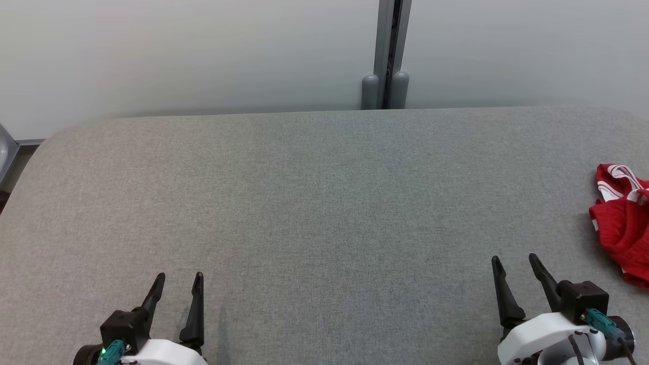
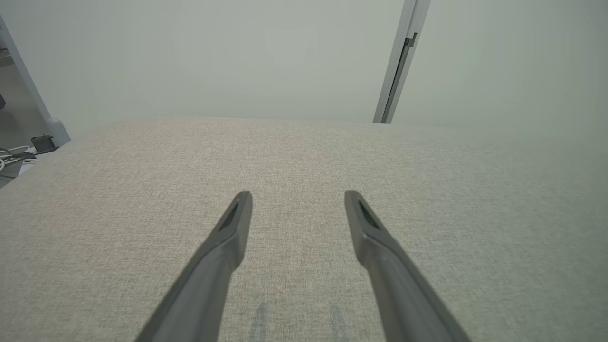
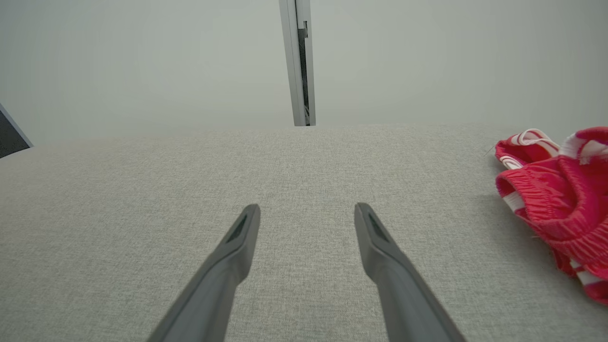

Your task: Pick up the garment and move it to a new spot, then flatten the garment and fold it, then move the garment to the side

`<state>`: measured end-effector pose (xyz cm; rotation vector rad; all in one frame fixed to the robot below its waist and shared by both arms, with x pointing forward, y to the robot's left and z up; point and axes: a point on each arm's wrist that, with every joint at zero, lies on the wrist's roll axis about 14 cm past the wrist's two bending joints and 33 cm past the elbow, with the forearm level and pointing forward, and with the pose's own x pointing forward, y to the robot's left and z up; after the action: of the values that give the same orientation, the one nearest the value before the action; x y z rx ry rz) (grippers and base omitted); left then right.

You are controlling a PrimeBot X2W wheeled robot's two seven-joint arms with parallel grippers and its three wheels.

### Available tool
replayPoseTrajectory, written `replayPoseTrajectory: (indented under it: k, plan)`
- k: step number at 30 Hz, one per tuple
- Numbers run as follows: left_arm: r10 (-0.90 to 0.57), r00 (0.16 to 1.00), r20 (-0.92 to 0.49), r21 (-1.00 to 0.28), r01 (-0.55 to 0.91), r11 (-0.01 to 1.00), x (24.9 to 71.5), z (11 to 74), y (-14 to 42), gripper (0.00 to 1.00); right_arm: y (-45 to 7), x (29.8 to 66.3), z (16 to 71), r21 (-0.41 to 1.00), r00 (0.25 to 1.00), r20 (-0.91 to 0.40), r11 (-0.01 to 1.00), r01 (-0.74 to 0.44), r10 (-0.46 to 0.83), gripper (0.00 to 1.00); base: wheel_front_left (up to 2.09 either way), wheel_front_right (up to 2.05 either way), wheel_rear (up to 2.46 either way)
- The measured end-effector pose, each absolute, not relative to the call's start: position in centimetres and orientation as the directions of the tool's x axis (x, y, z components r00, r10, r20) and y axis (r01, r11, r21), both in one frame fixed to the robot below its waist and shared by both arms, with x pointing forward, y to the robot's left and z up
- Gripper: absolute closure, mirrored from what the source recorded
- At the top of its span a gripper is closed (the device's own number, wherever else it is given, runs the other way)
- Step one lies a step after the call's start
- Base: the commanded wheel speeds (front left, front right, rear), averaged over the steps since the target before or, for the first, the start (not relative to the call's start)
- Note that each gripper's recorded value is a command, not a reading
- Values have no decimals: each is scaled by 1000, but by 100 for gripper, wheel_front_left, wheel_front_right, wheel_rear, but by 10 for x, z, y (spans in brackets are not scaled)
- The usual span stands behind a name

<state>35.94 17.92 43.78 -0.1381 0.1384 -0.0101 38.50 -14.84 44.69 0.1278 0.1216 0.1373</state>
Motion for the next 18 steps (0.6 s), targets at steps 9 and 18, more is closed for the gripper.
replayPoseTrajectory:
  k: [9, 18]
  plan:
    - [-31, 986, -165, -197, -2, 981, 354, 428, 176, 100, -147, 384, 449, 135, 984, -105, 982, -132, 146, 100, 0, 0, 0]
    - [-17, 964, -266, -261, -55, 964, 336, 402, 174, 100, -148, 366, 419, 211, 970, -210, 974, -81, 126, 100, 0, 0, 0]
